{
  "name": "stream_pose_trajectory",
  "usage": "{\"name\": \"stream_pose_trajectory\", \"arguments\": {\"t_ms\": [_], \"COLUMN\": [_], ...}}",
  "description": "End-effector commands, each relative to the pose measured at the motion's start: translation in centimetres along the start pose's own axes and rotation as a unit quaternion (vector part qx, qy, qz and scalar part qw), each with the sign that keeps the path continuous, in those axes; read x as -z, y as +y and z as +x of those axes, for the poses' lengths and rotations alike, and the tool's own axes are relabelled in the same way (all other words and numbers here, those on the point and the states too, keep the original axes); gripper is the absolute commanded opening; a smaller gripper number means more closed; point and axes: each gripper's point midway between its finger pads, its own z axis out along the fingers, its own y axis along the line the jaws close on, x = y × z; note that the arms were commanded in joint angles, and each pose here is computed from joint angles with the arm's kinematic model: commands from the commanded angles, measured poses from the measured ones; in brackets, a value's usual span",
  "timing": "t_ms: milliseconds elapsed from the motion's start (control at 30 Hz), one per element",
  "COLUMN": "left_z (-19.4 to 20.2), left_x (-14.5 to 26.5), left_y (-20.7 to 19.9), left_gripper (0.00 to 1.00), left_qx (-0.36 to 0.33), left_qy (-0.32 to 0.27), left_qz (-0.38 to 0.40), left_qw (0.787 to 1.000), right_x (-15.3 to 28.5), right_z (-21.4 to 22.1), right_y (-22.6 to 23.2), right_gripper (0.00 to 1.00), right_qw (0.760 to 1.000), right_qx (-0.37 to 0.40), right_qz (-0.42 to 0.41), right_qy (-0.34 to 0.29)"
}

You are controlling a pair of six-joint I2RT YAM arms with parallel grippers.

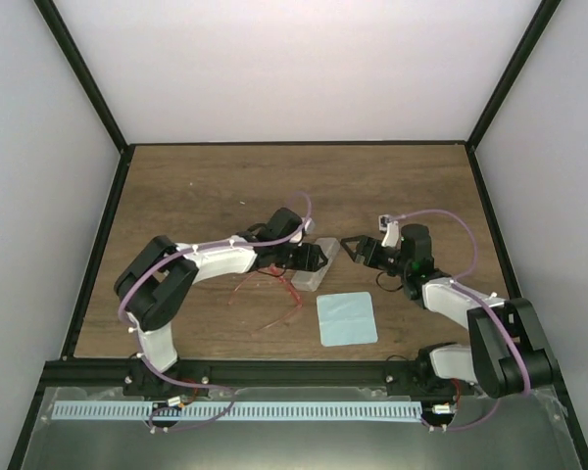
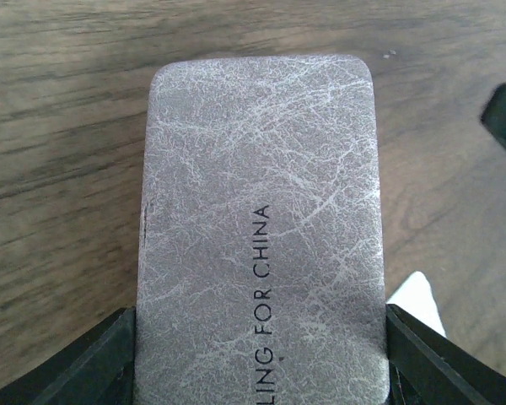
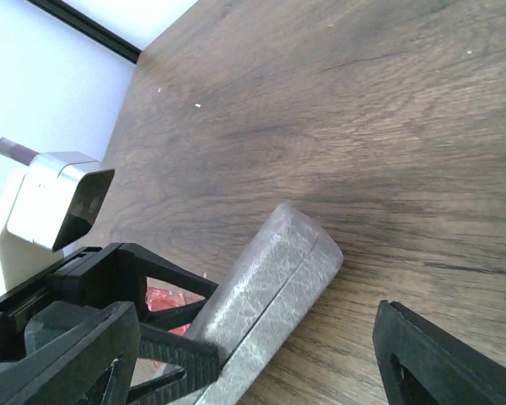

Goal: Organize the sunglasses
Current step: Open the sunglasses case at the center of the board.

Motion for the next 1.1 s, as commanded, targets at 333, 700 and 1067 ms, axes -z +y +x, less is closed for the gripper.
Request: {"name": "stream_pose_trajectory", "arguments": {"t_ms": [333,700,1067], "left_z": [-2.8,-3.1,-3.1], "left_x": [3.8,4.7,4.5], "left_y": [-4.2,-4.8,-4.6], "left_gripper": [0.58,0.58,0.58], "left_qx": [-0.009,-0.011,-0.012], "left_qy": [-0.095,-0.112,-0.113], "left_qz": [0.102,0.116,0.112], "left_qw": [0.99,0.987,0.987], "right_x": [-0.8,-1.3,-1.0], "right_z": [0.2,0.6,0.5], "right_y": [0.6,0.6,1.4], "right_gripper": [0.78,0.78,0.78], "right_qw": [0.999,0.998,0.998], "right_qx": [-0.012,-0.016,-0.007], "right_qz": [-0.041,-0.049,-0.064], "right_qy": [0.013,0.028,0.026]}}
